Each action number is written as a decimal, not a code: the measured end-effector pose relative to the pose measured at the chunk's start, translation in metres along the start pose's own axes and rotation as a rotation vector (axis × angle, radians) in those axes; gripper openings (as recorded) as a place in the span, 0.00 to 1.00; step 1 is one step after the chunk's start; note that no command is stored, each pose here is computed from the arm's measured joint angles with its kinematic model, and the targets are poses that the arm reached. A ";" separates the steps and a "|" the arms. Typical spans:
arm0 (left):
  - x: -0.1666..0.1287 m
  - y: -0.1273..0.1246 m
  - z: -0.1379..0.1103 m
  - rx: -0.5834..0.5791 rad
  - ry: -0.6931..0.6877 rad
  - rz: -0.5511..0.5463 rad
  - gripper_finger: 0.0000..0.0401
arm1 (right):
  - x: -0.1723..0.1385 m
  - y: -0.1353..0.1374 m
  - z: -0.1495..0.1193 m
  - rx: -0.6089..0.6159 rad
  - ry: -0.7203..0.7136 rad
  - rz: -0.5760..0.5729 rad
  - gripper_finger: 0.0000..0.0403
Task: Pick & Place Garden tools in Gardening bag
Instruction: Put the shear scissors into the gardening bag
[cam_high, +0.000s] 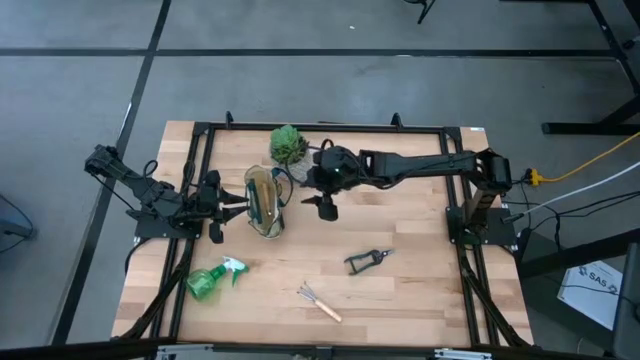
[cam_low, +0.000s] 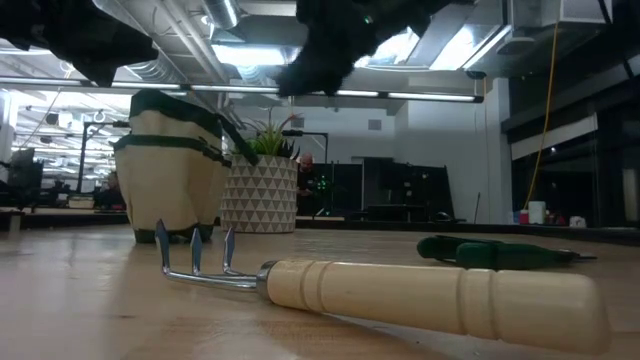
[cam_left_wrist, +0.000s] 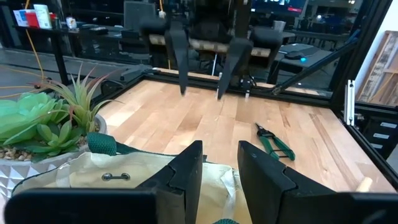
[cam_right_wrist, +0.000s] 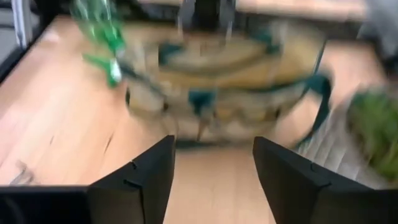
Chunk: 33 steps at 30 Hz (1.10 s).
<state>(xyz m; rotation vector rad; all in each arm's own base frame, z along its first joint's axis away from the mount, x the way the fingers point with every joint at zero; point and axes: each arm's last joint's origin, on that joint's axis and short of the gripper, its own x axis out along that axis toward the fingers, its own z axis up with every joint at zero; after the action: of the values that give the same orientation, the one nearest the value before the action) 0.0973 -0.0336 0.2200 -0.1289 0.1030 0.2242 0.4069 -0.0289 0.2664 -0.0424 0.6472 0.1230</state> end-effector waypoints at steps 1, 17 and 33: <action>0.000 0.000 0.000 0.000 0.000 0.000 0.24 | 0.001 0.001 -0.004 0.019 0.029 0.007 0.53; 0.000 0.000 0.000 -0.001 -0.001 -0.003 0.24 | -0.015 0.072 -0.075 0.152 -0.076 -0.067 0.44; 0.000 0.000 0.000 0.000 0.000 -0.002 0.24 | -0.001 0.103 -0.097 0.115 -0.183 0.022 0.44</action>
<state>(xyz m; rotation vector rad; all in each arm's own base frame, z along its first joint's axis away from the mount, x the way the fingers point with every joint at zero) 0.0973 -0.0336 0.2200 -0.1291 0.1031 0.2226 0.3345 0.0654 0.1895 0.0855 0.4715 0.1090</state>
